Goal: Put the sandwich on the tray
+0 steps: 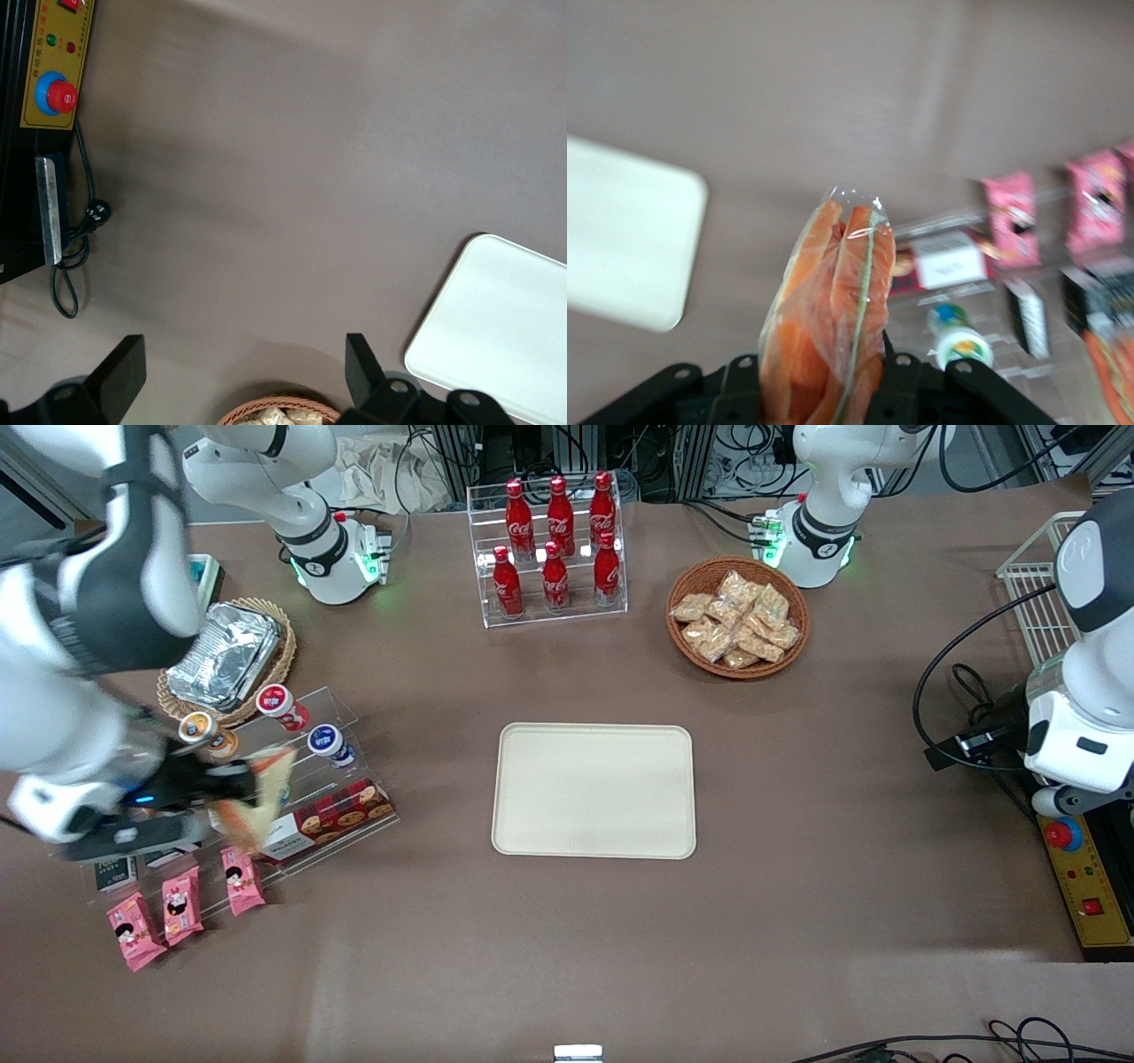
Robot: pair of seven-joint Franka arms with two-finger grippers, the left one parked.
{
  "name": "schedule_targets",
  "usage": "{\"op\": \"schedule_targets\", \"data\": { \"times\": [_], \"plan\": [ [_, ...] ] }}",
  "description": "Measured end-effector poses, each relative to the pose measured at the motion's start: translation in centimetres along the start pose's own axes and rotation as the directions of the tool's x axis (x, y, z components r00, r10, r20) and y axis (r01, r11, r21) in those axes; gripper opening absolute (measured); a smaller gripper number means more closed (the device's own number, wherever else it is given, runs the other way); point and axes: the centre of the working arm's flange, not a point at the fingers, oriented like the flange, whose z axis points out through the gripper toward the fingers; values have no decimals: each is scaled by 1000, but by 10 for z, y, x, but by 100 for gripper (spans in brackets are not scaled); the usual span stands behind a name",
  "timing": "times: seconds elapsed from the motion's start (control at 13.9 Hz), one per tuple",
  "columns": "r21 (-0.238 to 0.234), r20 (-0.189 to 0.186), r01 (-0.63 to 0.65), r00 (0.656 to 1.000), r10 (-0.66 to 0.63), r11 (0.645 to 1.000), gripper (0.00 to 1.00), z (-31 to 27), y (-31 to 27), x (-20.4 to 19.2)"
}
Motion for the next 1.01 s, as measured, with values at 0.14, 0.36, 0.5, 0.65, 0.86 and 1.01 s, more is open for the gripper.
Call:
{"op": "schedule_targets", "data": {
  "times": [0.14, 0.36, 0.5, 0.65, 0.86, 1.01],
  "plan": [
    [27, 11, 140, 990, -140, 990, 39, 9, -56, 3],
    [65, 27, 269, 962, -272, 961, 39, 33, -124, 6],
    [83, 12, 343, 939, -345, 936, 38, 59, -169, 11],
    [80, -10, 412, 911, -413, 907, 38, 85, -209, 16],
    [16, -35, 535, 845, -534, 845, 38, 124, -253, 22],
    [-51, -27, 609, 791, -611, 791, 38, 153, -284, 21]
  ]
}}
